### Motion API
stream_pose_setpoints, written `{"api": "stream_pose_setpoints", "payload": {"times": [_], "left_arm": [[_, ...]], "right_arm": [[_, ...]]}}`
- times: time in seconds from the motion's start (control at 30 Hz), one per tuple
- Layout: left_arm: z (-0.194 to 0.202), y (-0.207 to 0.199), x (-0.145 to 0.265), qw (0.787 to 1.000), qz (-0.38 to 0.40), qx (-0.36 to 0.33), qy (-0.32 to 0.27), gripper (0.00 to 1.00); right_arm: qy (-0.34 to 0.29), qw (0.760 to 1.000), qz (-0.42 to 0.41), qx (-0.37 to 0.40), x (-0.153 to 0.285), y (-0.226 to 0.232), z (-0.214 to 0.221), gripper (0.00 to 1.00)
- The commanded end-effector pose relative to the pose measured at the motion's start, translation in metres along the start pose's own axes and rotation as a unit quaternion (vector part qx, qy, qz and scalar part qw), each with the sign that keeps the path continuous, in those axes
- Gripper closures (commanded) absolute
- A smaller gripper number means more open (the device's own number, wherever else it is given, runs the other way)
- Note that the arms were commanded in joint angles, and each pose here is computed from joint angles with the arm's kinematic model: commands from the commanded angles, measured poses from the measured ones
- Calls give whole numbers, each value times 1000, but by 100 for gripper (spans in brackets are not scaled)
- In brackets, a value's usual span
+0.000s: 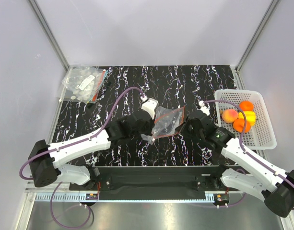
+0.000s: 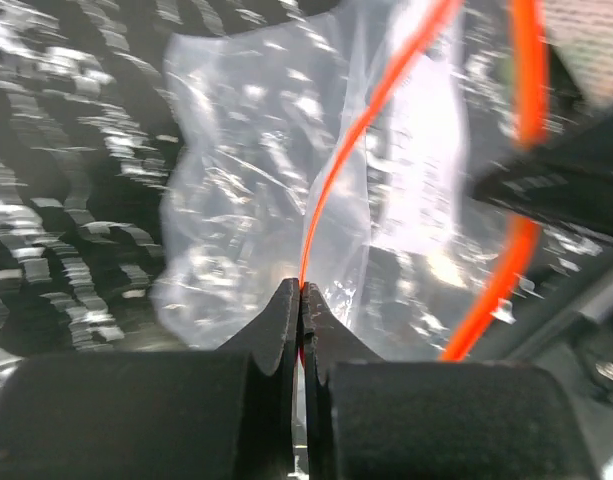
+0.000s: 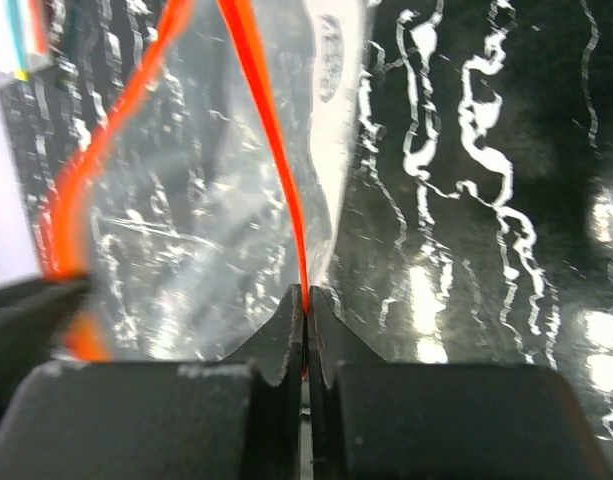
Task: Place the food in the zip-top bag and seal the zipper
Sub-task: Open the zipper of the food storage bag at the center of the board.
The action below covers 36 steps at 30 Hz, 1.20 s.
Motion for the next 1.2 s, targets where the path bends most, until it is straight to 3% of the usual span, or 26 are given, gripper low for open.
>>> {"api": "stream_pose_setpoints", "payload": {"times": [0.0,0.13,0.17,0.27,0.47,0.67,0.97,1.17], "left_arm": [[-30,17,12,995,-89,-38,-32,97],[-41,0,13,995,-66,-64,-41,82],[-44,-6,13,995,-56,-73,-45,68],[-49,-20,7,995,-18,-88,-46,51],[-55,-35,-8,994,8,-109,-16,46],[-59,-48,4,993,69,-85,-38,34],[-64,-51,32,991,111,-48,-62,28],[-56,-58,22,992,104,-64,-31,28]], "right_arm": [[-10,999,18,27,1,-11,0,100],[-6,999,-1,42,1,-3,-2,100],[-5,999,-9,46,2,2,-2,100],[-6,998,-25,53,3,11,-5,100],[-12,998,-31,57,5,19,-9,100],[-23,997,-58,50,10,24,-12,100],[-19,996,-67,49,11,29,-12,100],[-19,996,-75,41,11,34,-12,100]]}}
Point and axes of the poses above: each gripper's point midway between its finger pads, its own x axis back along the fingers, its own y axis along the line the jaws close on, z = x × y, the point moved 5 cm from there along x, back along the fingers, and after that the axes turned 12 degrees about -x, right-handed, at the moved point
